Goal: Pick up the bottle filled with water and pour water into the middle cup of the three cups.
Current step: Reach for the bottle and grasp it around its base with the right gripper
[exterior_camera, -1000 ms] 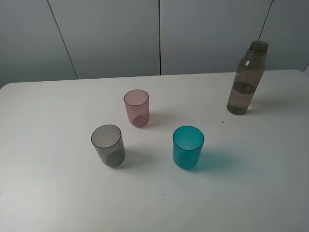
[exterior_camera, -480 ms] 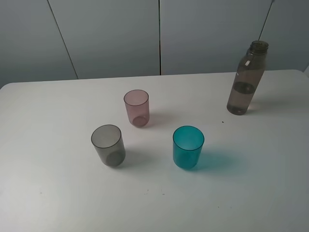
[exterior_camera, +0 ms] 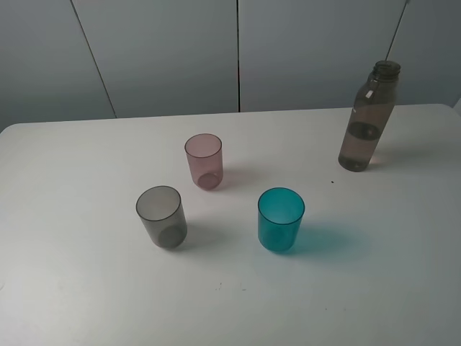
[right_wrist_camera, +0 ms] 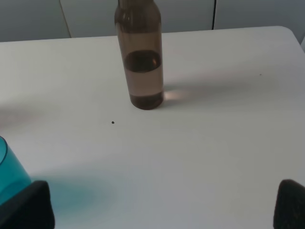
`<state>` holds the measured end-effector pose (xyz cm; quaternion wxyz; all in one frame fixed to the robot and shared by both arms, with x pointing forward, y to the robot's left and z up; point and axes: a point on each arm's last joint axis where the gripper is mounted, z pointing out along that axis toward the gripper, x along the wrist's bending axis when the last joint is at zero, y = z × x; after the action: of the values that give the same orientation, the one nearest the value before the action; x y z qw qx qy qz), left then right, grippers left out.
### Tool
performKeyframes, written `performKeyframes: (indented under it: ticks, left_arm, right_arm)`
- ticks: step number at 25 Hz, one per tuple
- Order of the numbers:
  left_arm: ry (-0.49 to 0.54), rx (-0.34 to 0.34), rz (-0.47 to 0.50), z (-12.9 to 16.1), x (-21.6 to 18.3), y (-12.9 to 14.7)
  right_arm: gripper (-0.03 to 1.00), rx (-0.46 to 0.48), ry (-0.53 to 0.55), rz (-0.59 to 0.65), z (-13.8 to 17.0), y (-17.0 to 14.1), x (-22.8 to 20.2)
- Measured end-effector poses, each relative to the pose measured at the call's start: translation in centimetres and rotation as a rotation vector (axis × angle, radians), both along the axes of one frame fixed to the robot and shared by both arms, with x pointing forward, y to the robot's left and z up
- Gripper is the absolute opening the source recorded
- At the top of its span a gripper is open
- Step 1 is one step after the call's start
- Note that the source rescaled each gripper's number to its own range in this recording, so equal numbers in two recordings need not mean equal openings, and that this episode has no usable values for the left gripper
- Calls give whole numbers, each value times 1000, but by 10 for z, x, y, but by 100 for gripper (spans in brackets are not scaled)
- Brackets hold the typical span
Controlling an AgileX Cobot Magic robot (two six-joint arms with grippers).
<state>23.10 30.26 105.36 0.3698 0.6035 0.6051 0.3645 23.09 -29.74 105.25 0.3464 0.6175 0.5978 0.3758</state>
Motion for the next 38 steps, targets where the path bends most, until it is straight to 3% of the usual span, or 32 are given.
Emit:
performKeyframes:
  ticks: [17, 22, 30, 38]
  left_arm:
    - [0, -2, 1, 0, 0, 0]
    - [0, -2, 1, 0, 0, 0]
    - [0, -2, 1, 0, 0, 0]
    - [0, -2, 1, 0, 0, 0]
  right_arm:
    - [100, 0, 0, 0, 0, 0, 0]
    - [100, -1, 74, 0, 14, 0, 16]
    - [100, -49, 81, 27, 76, 1, 79]
    - [100, -59, 165, 64, 54, 7, 169]
